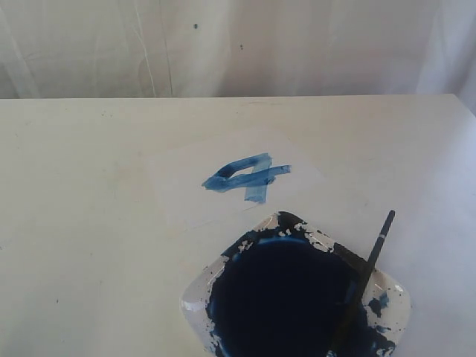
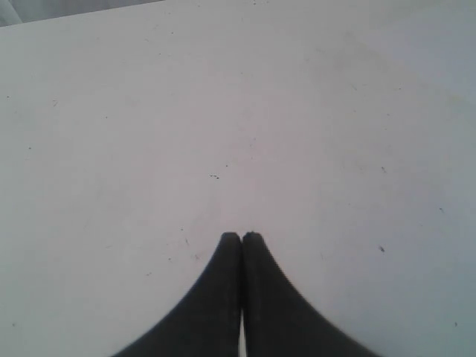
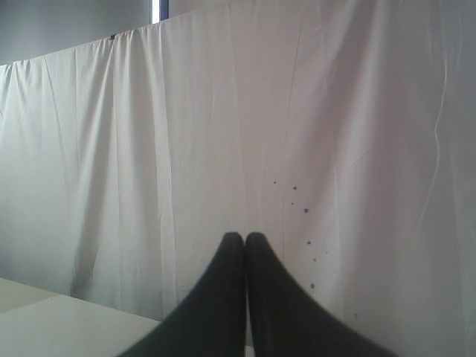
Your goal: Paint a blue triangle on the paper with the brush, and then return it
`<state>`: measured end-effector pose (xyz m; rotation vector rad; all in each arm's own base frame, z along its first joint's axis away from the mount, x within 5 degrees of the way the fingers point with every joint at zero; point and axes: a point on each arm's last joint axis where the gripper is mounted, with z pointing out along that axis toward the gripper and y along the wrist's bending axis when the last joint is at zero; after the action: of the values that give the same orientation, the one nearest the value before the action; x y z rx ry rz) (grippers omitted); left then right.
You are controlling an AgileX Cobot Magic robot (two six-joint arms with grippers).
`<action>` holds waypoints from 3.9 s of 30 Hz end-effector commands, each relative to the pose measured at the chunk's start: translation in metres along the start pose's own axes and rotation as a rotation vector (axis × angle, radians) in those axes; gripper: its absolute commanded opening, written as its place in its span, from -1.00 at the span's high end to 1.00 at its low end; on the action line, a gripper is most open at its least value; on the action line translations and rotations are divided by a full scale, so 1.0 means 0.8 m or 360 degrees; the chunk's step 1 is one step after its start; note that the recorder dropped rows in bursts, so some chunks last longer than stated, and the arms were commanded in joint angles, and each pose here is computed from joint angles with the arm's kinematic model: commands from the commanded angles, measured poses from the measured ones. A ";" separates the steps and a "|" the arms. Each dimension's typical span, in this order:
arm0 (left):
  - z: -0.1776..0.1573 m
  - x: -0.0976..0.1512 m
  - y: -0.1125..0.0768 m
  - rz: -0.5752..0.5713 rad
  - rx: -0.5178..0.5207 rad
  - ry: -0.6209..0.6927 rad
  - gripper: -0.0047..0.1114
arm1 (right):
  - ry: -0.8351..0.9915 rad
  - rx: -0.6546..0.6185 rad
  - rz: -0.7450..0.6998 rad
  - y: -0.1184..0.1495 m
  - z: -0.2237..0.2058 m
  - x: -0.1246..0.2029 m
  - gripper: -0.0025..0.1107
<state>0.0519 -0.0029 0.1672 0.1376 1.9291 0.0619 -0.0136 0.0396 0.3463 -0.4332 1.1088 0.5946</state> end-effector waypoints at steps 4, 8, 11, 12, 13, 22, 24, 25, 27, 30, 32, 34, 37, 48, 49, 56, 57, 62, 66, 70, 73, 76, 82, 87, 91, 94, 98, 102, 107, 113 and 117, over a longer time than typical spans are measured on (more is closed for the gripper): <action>0.000 0.001 0.000 -0.0006 0.0003 -0.0006 0.92 | -0.0015 -0.0005 -0.0004 0.001 -0.002 -0.003 0.96; 0.000 0.001 0.000 -0.0006 0.0003 -0.0006 0.92 | -0.0015 -0.0006 -0.0003 0.001 -0.002 -0.003 0.96; 0.000 0.001 0.000 -0.0006 0.0003 -0.0006 0.92 | -0.0028 -0.0011 0.0022 0.001 -0.002 -0.004 0.96; 0.000 0.001 0.000 -0.0006 0.0003 -0.0006 0.92 | -0.0054 -0.0022 0.0077 0.002 -0.002 -0.006 0.96; 0.000 0.001 0.000 -0.0006 0.0003 -0.0006 0.92 | -0.0082 -0.0033 0.0137 0.002 -0.002 -0.008 0.96; 0.000 0.001 0.000 -0.0006 0.0003 -0.0006 0.92 | -0.0202 -0.0082 0.0387 0.004 -0.003 -0.017 0.96; 0.000 0.001 0.000 -0.0006 0.0003 -0.0006 0.92 | -0.0206 -0.0084 0.0396 0.004 -0.003 -0.018 0.96; 0.000 0.001 0.000 -0.0006 0.0003 -0.0006 0.92 | -0.0219 -0.0089 0.0423 0.005 -0.003 -0.018 0.96; 0.000 0.001 0.000 -0.0006 0.0003 -0.0006 0.92 | -0.0285 -0.0116 0.0561 0.005 -0.004 -0.023 0.96; 0.000 0.001 0.000 -0.0006 0.0003 -0.0006 0.92 | -0.0412 -0.0168 0.0827 0.004 -0.006 -0.033 0.96; 0.000 0.001 0.000 -0.0006 0.0003 -0.0006 0.92 | -0.0412 -0.0168 0.0828 0.004 -0.006 -0.033 0.96; 0.000 0.001 0.000 -0.0006 0.0003 -0.0006 0.92 | -0.0410 -0.0168 0.0824 0.004 -0.006 -0.033 0.96; 0.000 0.001 0.000 -0.0006 0.0003 -0.0006 0.92 | -0.0410 -0.0168 0.0824 0.004 -0.006 -0.033 0.96; 0.000 0.001 0.000 -0.0006 0.0003 -0.0006 0.92 | -0.0422 -0.0150 0.0850 0.002 -0.006 -0.033 0.96; 0.000 0.001 0.000 -0.0006 0.0003 -0.0006 0.92 | -0.0431 -0.0156 0.0873 0.002 -0.006 -0.034 0.96; 0.000 0.001 0.000 -0.0006 0.0003 -0.0006 0.92 | -0.0661 0.0113 0.0654 -0.023 -0.008 -0.020 0.96; 0.000 0.001 0.000 -0.0006 0.0003 -0.0006 0.92 | -0.0650 0.0199 0.0506 -0.029 -0.008 -0.011 0.96; 0.000 0.001 0.000 -0.0006 0.0003 -0.0006 0.92 | -0.0237 0.0666 0.0349 -0.062 -0.008 0.057 0.96; 0.000 0.001 0.000 -0.0006 0.0003 -0.0006 0.92 | 0.0445 0.0781 -0.0091 -0.073 -0.017 0.127 0.96; 0.000 0.001 0.000 -0.0006 0.0003 -0.0006 0.92 | 0.0735 0.0730 -0.0329 -0.075 -0.027 0.166 0.96; 0.000 0.001 0.000 -0.0006 0.0003 -0.0006 0.92 | 0.0819 0.0732 -0.0288 -0.076 -0.032 0.186 0.96; 0.000 0.001 0.000 -0.0006 0.0003 -0.0006 0.92 | 0.0875 0.0729 -0.0273 -0.075 -0.035 0.194 0.96; 0.000 0.001 0.000 -0.0006 0.0003 -0.0006 0.92 | 0.1108 0.0718 -0.0210 -0.073 -0.044 0.208 0.96; 0.000 0.001 0.000 -0.0006 0.0003 -0.0006 0.92 | 0.1109 0.0719 -0.0205 -0.073 -0.045 0.208 0.96; 0.000 0.001 0.000 -0.0006 0.0003 -0.0006 0.92 | 0.1110 0.0737 -0.0206 -0.074 -0.045 0.208 0.96; 0.000 0.001 0.000 -0.0006 0.0003 -0.0006 0.92 | 0.1111 0.0776 -0.0208 -0.075 -0.046 0.208 0.96; 0.000 0.001 0.000 -0.0006 0.0003 -0.0006 0.92 | 0.1112 0.0806 -0.0210 -0.076 -0.046 0.207 0.96; 0.000 0.001 0.000 -0.0006 0.0003 -0.0006 0.92 | 0.1113 0.0857 -0.0213 -0.078 -0.047 0.207 0.96; 0.000 0.001 0.000 -0.0006 0.0003 -0.0006 0.92 | 0.1114 0.0906 -0.0215 -0.080 -0.048 0.207 0.96; 0.000 0.001 0.000 -0.0006 0.0003 -0.0006 0.92 | 0.1114 0.0906 -0.0215 -0.080 -0.048 0.207 0.96; 0.000 0.001 0.000 -0.0006 0.0003 -0.0006 0.92 | 0.1114 0.0906 -0.0215 -0.080 -0.048 0.207 0.96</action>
<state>0.0519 -0.0028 0.1672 0.1387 1.9291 0.0637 0.0529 0.0054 0.1808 -0.2098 1.8380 -0.0220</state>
